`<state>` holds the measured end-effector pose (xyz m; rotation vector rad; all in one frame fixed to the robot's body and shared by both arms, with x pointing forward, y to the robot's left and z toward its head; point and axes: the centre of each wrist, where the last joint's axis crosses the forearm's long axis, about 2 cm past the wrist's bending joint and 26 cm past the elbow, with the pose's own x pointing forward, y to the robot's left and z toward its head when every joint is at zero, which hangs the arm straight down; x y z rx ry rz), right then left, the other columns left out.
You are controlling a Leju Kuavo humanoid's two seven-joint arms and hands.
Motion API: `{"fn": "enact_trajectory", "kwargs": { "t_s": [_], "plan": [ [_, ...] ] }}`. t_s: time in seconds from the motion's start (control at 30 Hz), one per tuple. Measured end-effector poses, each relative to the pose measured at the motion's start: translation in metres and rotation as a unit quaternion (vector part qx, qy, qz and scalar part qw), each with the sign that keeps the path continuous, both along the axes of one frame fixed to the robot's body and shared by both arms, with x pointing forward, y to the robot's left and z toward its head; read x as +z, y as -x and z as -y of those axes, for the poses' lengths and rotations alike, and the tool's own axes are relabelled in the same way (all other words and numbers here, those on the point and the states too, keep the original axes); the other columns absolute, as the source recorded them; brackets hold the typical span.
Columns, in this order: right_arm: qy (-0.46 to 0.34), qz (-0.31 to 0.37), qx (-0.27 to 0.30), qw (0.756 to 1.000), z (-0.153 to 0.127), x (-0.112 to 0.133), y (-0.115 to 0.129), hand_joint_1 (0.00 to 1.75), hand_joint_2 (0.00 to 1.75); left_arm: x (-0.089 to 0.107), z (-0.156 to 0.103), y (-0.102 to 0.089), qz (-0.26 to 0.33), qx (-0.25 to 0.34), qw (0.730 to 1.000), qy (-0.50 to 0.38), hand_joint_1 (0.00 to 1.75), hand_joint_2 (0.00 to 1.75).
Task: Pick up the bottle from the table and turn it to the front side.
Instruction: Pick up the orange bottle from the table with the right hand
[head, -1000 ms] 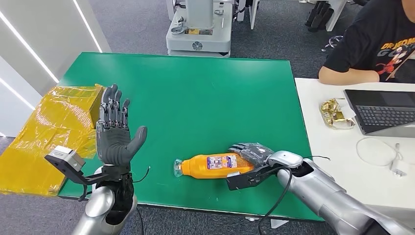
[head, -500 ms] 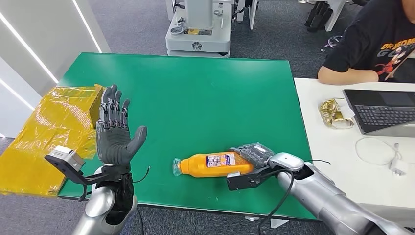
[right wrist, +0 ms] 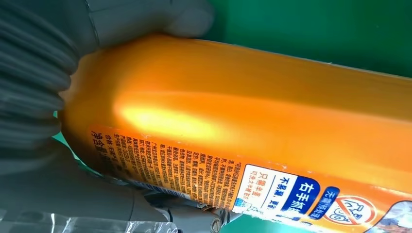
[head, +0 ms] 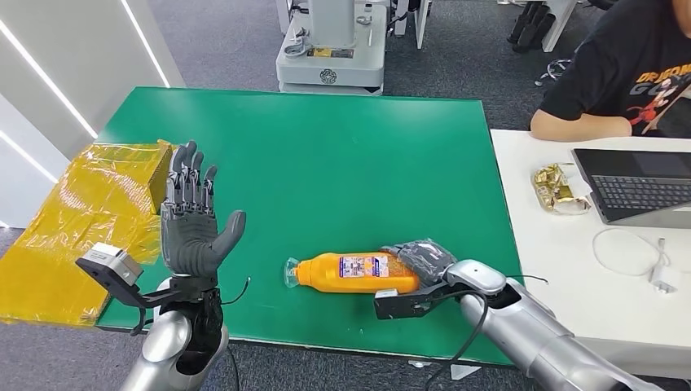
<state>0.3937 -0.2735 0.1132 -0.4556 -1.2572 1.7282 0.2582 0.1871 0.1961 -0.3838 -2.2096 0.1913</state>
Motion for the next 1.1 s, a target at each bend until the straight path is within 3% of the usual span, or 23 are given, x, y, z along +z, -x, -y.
{"fn": "enact_trajectory", "kwargs": {
  "t_s": [0.2, 0.5, 0.8, 1.1],
  "plan": [
    [-0.080, 0.077, -0.054, 0.992, -0.006, 0.001, 0.008, 1.75, 1.75, -0.002, 0.000, 0.005, -0.003, 0.008, 1.000, -0.008, 0.00, 1.75],
    [-0.235, 0.158, -0.103, 0.953, -0.015, 0.006, 0.034, 1.75, 1.75, -0.003, 0.001, 0.007, -0.009, 0.012, 1.000, -0.007, 0.00, 1.75],
    [-0.391, 0.229, -0.148, 0.879, -0.031, -0.003, 0.086, 1.75, 1.75, 0.003, 0.008, 0.004, -0.021, -0.004, 1.000, 0.015, 0.00, 1.75],
    [-0.450, 0.273, -0.159, 0.835, -0.048, 0.007, 0.121, 1.75, 1.75, 0.014, 0.023, 0.000, -0.037, -0.069, 0.996, 0.038, 0.00, 1.75]
  ]
}}
